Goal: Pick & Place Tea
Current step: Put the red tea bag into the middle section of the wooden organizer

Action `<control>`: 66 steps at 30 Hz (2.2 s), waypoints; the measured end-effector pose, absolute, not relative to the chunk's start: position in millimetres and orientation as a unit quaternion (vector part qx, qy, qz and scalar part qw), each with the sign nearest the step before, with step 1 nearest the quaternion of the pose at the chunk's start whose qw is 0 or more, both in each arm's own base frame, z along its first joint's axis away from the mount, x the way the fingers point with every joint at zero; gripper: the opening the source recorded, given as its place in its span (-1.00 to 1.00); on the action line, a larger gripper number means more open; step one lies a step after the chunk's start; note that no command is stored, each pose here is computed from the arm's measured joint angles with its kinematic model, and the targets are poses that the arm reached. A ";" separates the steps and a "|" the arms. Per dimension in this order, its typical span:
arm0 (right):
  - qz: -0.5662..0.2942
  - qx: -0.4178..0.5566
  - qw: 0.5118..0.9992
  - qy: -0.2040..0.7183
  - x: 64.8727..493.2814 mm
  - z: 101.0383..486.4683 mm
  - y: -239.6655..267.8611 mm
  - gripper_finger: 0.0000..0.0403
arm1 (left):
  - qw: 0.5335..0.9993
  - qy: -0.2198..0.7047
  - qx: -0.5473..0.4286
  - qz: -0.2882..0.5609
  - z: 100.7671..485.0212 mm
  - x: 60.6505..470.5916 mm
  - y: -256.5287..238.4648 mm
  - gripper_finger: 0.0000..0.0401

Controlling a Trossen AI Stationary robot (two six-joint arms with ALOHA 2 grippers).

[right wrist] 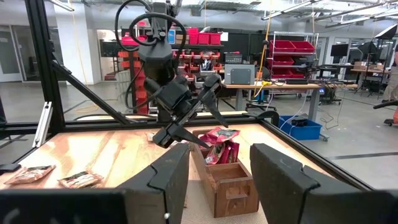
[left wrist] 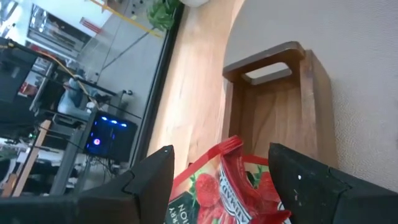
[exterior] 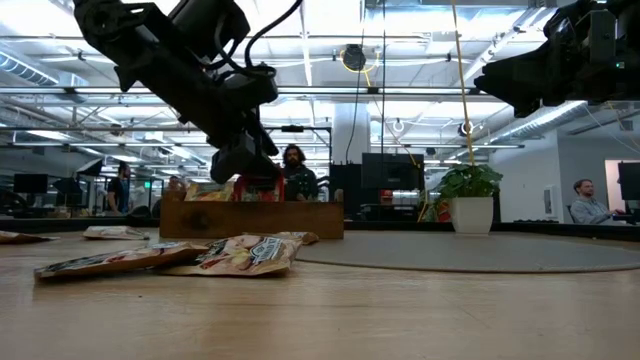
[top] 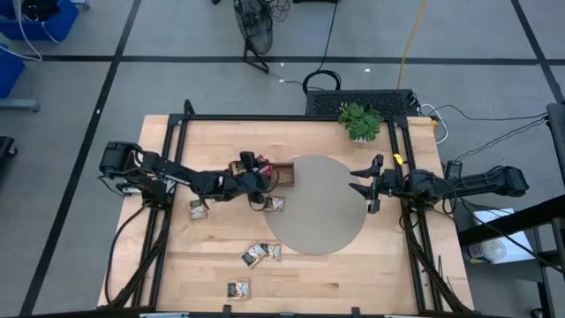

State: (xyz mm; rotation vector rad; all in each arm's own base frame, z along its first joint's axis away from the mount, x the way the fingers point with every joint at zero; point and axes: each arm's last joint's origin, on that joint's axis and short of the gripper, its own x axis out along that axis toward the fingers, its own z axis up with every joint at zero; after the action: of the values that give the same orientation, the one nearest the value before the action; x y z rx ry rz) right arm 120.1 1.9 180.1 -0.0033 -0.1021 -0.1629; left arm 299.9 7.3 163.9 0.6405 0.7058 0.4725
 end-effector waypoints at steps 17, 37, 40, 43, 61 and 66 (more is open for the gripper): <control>-0.081 -0.002 0.995 -0.051 120.1 180.0 1.9 -0.23 | 0.871 0.298 0.310 0.239 171.1 303.6 -3.4 0.28; -0.081 -0.002 0.995 -0.051 120.1 180.1 1.9 -0.23 | 0.877 0.467 0.016 0.110 132.5 265.9 -58.8 0.28; -0.081 -0.002 0.995 -0.051 120.1 180.1 1.9 -0.23 | 0.875 0.464 0.017 0.139 129.2 265.4 -60.0 0.28; -0.081 -0.002 0.995 -0.051 120.1 180.1 1.9 -0.23 | 0.869 0.472 0.011 0.151 118.0 268.5 -59.6 0.28; -0.081 -0.002 0.995 -0.051 120.1 180.0 1.9 -0.23 | 0.876 0.461 -0.055 0.131 88.5 284.2 -66.3 0.21; -0.081 -0.002 0.995 -0.051 120.1 180.1 1.9 -0.23 | 0.876 0.464 -0.057 0.115 88.6 284.3 -68.5 -0.18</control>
State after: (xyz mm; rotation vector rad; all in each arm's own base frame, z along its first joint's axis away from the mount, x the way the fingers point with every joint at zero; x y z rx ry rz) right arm 120.1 1.9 180.1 -0.0033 -0.1019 -0.1627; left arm 284.3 -68.5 88.6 -0.1199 0.9693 0.2398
